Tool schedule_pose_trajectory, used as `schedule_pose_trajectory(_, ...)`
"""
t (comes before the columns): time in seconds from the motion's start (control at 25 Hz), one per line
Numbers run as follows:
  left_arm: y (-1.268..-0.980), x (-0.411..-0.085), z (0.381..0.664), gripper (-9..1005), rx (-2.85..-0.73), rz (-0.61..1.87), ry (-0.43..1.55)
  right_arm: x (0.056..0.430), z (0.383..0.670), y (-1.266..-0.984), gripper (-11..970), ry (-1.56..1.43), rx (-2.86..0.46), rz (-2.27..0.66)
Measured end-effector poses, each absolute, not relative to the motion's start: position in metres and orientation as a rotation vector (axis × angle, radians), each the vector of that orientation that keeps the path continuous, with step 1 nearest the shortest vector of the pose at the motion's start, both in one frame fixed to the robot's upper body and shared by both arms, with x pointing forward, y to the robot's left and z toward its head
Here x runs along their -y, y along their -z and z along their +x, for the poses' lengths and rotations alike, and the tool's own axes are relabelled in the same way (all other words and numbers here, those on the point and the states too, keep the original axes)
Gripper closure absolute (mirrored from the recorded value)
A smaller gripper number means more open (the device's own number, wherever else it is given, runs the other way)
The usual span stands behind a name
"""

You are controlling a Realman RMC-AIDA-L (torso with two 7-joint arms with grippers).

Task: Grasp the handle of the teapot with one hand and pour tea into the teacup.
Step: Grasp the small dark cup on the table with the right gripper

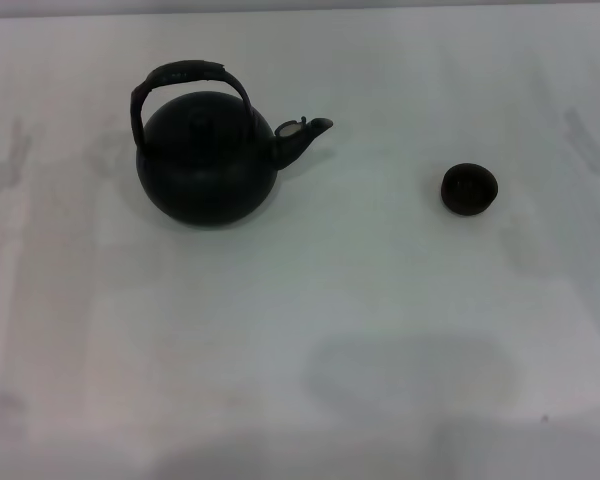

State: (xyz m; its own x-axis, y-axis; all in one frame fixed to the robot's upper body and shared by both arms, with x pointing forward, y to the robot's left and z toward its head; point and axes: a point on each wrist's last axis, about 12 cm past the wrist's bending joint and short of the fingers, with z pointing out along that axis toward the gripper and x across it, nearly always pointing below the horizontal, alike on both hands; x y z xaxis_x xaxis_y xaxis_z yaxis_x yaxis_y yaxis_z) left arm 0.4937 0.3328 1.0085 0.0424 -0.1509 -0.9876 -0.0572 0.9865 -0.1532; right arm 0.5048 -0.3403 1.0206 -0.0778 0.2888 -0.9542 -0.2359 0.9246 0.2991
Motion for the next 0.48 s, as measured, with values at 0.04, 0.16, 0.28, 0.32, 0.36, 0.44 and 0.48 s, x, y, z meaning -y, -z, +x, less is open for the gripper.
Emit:
schedule_pose_trajectory(0.04, -1.009, -0.333, 0.494, 120, -1.529, -0.166, 0.073, 0.339, 0.505, -1.021, 92, -0.436, -1.59, 0.028)
schedule_pose_trajectory(0.16, -1.009, -0.332, 0.495, 120, -1.529, -0.166, 0.073, 0.335, 0.505, -1.021, 96, -0.444, -1.591, -0.015)
schedule_pose_trajectory(0.28, -1.009, -0.332, 0.495, 120, -1.53, -0.166, 0.074, 0.328, 0.508, -1.022, 99, -0.474, -1.6, -0.066)
schedule_pose_trajectory(0.32, -1.009, -0.332, 0.495, 120, -1.53, -0.166, 0.074, 0.325, 0.509, -1.023, 100, -0.492, -1.602, -0.087)
schedule_pose_trajectory(0.36, -1.009, -0.332, 0.495, 120, -1.53, -0.166, 0.075, 0.321, 0.511, -1.024, 101, -0.521, -1.605, -0.111)
schedule_pose_trajectory(0.44, -1.009, -0.332, 0.495, 120, -1.529, -0.166, 0.075, 0.312, 0.516, -1.027, 103, -0.593, -1.615, -0.166)
schedule_pose_trajectory(0.48, -1.009, -0.332, 0.495, 120, -1.529, -0.165, 0.075, 0.307, 0.519, -1.029, 104, -0.627, -1.623, -0.196)
